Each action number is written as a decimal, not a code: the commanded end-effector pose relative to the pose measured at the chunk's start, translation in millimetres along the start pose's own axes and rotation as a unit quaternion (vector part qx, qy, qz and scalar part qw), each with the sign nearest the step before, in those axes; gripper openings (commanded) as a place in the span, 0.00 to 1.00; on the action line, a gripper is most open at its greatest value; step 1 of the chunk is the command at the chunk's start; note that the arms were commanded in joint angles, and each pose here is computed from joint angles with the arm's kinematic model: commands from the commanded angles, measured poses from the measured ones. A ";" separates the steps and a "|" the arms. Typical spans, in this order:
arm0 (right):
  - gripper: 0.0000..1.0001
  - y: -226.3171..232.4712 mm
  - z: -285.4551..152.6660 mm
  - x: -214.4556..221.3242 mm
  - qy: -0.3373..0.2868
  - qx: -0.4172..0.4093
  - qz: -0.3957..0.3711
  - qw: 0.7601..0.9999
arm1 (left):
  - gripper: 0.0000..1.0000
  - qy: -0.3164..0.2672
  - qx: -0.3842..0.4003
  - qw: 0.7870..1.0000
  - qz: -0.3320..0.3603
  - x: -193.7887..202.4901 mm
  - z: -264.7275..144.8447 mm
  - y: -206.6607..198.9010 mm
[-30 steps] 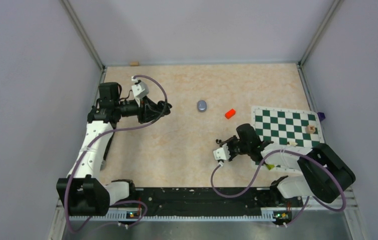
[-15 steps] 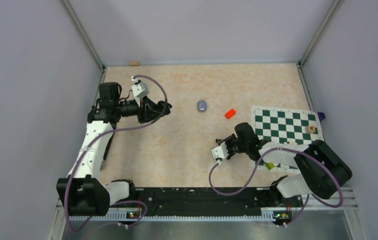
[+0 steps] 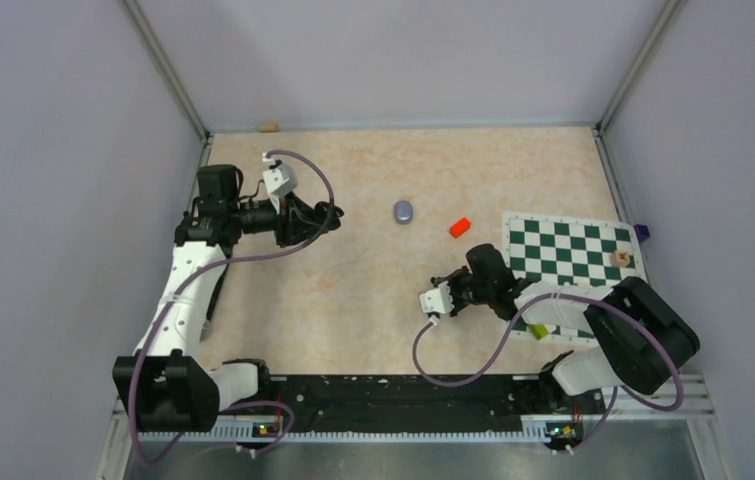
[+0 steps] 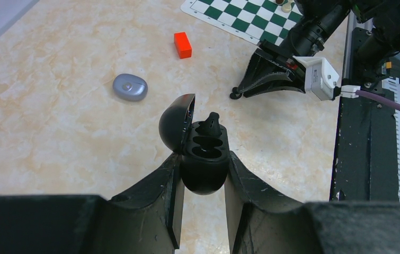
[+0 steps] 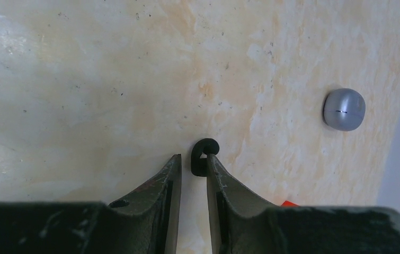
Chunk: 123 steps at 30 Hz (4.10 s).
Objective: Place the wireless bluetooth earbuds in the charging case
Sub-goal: Pick up the left earbud from the center of the board, then insert the left earbud into the left side groove of the charging case.
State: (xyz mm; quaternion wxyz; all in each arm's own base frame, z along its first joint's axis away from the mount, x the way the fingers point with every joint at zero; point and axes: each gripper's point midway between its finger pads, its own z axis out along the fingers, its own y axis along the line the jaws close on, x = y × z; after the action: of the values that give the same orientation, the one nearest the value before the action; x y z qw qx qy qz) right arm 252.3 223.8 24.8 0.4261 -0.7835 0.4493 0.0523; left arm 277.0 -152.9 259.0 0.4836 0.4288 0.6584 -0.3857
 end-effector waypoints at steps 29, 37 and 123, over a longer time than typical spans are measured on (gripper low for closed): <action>0.02 -41.6 -4.2 -20.8 -0.017 0.055 0.095 0.994 | 0.00 -0.014 0.010 1.000 0.024 -6.9 -0.2 -4.1; 0.01 -66.7 -17.2 -39.2 -0.041 0.081 0.136 0.986 | 0.00 -0.014 0.014 1.000 0.020 -6.2 0.6 -4.0; 0.05 -170.5 -138.1 -215.1 -0.440 0.063 0.310 0.840 | 0.00 -0.022 0.265 0.964 0.027 -16.3 106.5 -89.2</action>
State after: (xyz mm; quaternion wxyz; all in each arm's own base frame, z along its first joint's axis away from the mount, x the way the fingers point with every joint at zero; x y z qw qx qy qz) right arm 214.9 299.5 321.9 0.5876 -0.4556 0.4479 0.4965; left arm 229.5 -281.1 255.9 0.3736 0.5443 0.5246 -0.5375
